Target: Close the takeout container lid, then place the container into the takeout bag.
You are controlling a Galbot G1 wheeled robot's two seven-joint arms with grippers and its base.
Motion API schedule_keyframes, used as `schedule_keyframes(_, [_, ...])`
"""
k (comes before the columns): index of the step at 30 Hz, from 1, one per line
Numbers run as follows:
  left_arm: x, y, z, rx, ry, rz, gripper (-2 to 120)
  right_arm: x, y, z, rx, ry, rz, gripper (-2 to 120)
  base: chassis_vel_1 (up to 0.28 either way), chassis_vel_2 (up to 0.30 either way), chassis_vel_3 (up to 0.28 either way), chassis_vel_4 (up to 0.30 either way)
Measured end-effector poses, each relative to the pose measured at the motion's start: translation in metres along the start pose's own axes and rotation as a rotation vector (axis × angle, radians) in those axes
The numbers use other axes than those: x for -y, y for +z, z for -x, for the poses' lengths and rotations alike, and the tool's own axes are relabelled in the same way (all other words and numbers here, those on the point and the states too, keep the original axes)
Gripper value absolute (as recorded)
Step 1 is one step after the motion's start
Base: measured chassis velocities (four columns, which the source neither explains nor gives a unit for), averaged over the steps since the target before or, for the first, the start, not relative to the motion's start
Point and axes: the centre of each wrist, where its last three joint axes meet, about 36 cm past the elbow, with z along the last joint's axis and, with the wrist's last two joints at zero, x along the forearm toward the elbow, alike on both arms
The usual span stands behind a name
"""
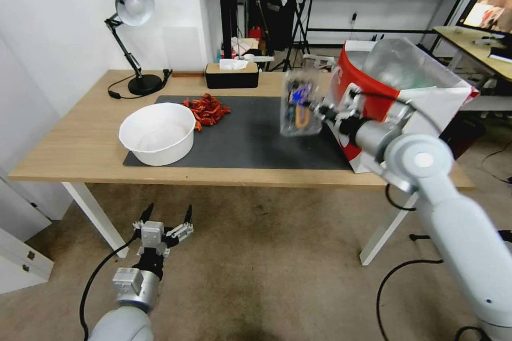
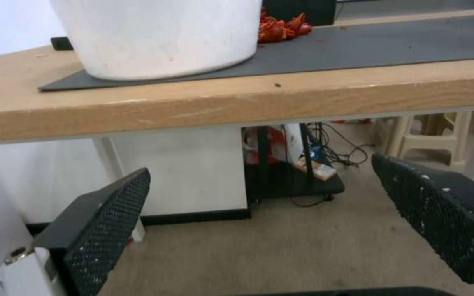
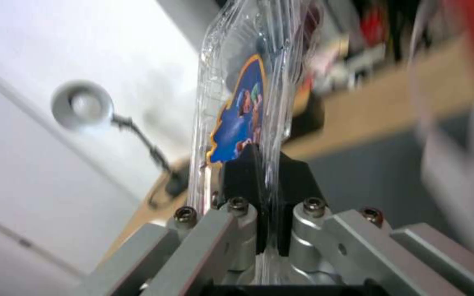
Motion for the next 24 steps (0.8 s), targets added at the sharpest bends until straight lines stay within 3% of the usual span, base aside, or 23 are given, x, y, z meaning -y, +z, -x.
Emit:
schedule_keyframes(5, [0.002,0.002,-0.001,0.000,-0.004,-0.010,100,0.001,-0.028,-0.012,0.145,0.033,-0.095,0,0.000,0.000,0.000,0.000])
schedule_keyframes(9, [0.006,0.003,-0.001,0.000,-0.002,-0.019,100,0.012,-0.055,-0.019,0.323,0.129,-0.241,0,0.000,0.000,0.000,0.000])
schedule_keyframes(13, [0.008,0.004,0.000,0.002,0.000,-0.022,100,0.020,-0.068,-0.020,0.393,0.185,-0.283,0,0.000,0.000,0.000,0.000])
schedule_keyframes(18, [0.017,0.004,0.000,0.006,0.022,-0.025,100,0.040,-0.082,-0.027,0.435,0.275,-0.291,0,0.000,0.000,0.000,0.000])
schedule_keyframes(24, [0.017,0.006,0.003,0.002,0.035,-0.019,100,0.064,-0.067,-0.034,0.401,0.349,-0.263,0,0.000,0.000,0.000,0.000])
